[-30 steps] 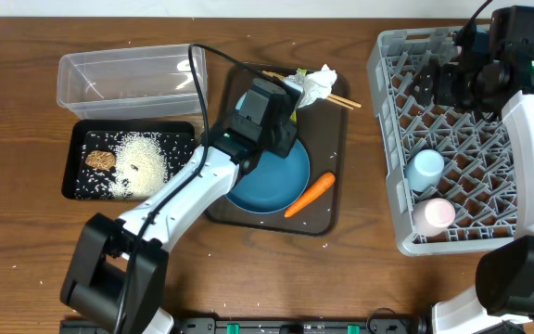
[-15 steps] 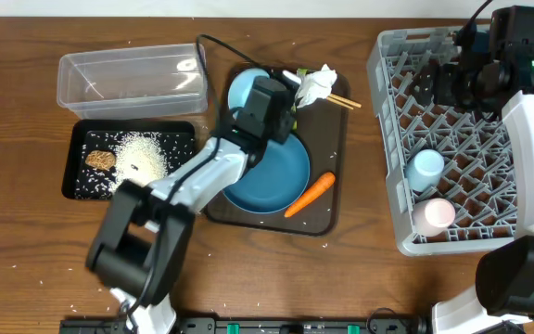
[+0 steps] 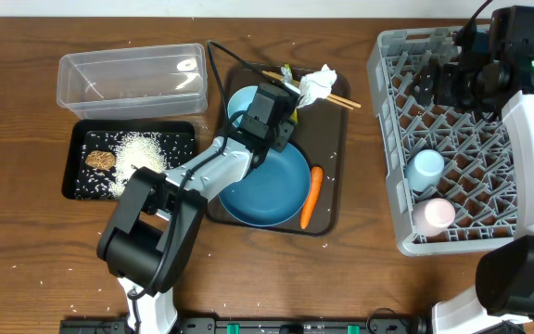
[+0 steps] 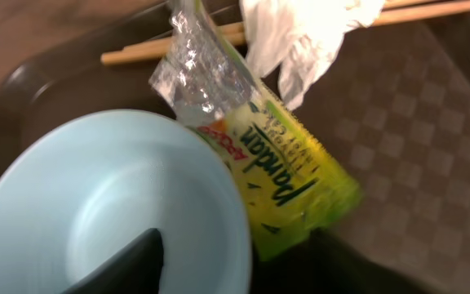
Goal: Sort waste into correct bins and load items into the dishwasher rack
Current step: 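Bring the bowl back and set it on the dark tray, then reach the right gripper to the blue plate rim and grasp it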
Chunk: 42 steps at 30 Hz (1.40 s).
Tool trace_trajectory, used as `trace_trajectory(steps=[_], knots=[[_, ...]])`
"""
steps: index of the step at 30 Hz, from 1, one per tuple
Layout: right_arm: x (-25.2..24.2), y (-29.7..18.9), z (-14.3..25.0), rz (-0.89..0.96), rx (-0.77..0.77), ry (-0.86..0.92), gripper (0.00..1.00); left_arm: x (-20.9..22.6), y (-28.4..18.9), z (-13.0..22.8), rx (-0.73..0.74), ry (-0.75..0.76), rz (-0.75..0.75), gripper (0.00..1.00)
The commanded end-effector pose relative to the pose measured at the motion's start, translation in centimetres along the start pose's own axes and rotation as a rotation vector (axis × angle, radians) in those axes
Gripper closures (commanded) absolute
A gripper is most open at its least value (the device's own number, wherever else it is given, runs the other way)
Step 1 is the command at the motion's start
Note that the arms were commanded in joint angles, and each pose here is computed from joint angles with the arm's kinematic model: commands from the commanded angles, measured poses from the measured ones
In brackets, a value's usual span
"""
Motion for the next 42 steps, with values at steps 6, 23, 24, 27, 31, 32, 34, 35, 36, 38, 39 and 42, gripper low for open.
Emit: trace_trajectory(steps=[6, 23, 24, 27, 31, 32, 34, 35, 36, 38, 39, 42], knots=[[-0.1, 0.0, -0.3, -0.004, -0.01, -0.008, 0.1, 1.1, -5.8, -4.7, -0.18, -0.011, -0.024, 0.27], [7.0, 0.8, 0.1, -0.217, -0.022, -0.16, 0.11, 4.3, -17.4, -3.5, -0.041, -0.281, -0.047, 0.22], [8.2, 1.0, 0.3, -0.234, -0.026, -0.189, 0.11, 4.9, -18.1, -3.2, -0.035, -0.315, -0.059, 0.2], [11.7, 1.9, 1.1, -0.282, -0.021, -0.271, 0.11, 7.2, -20.5, -2.2, -0.031, -0.416, -0.111, 0.17], [15.5, 4.7, 3.1, -0.321, 0.06, -0.352, 0.12, 9.5, -22.5, -0.9, -0.022, -0.476, -0.17, 0.1], [16.3, 5.7, 3.8, -0.322, 0.095, -0.369, 0.12, 9.8, -22.8, -0.6, -0.015, -0.487, -0.18, 0.08], [17.6, 7.7, 5.1, -0.323, 0.163, -0.394, 0.11, 10.2, -22.9, -0.2, 0.002, -0.498, -0.189, 0.07], [18.2, 8.8, 5.8, -0.322, 0.198, -0.405, 0.11, 10.2, -22.9, 0.0, 0.012, -0.5, -0.191, 0.06], [18.6, 9.7, 6.4, -0.321, 0.226, -0.413, 0.11, 10.2, -22.8, 0.1, 0.02, -0.5, -0.19, 0.05], [19.3, 11.3, 7.7, -0.323, 0.288, -0.427, 0.13, 10.1, -22.7, 0.3, 0.038, -0.5, -0.188, 0.04], [19.6, 12.0, 8.4, -0.32, 0.323, -0.433, 0.14, 10.1, -22.7, 0.4, 0.043, -0.5, -0.188, 0.02], [20.0, 14.0, 10.5, -0.299, 0.426, -0.466, 0.2, 10.1, -22.6, 0.4, 0.05, -0.5, -0.187, 0.02]])
Point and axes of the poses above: each gripper's point midway between its finger pads, its own y axis out along the fingers, its own x axis along the line the jaws close on, z = x × y, the point moved 10 cm from there along -y, back along the fingers, and after that the axes turned 4 degrees about y, right-handed, at the moved point
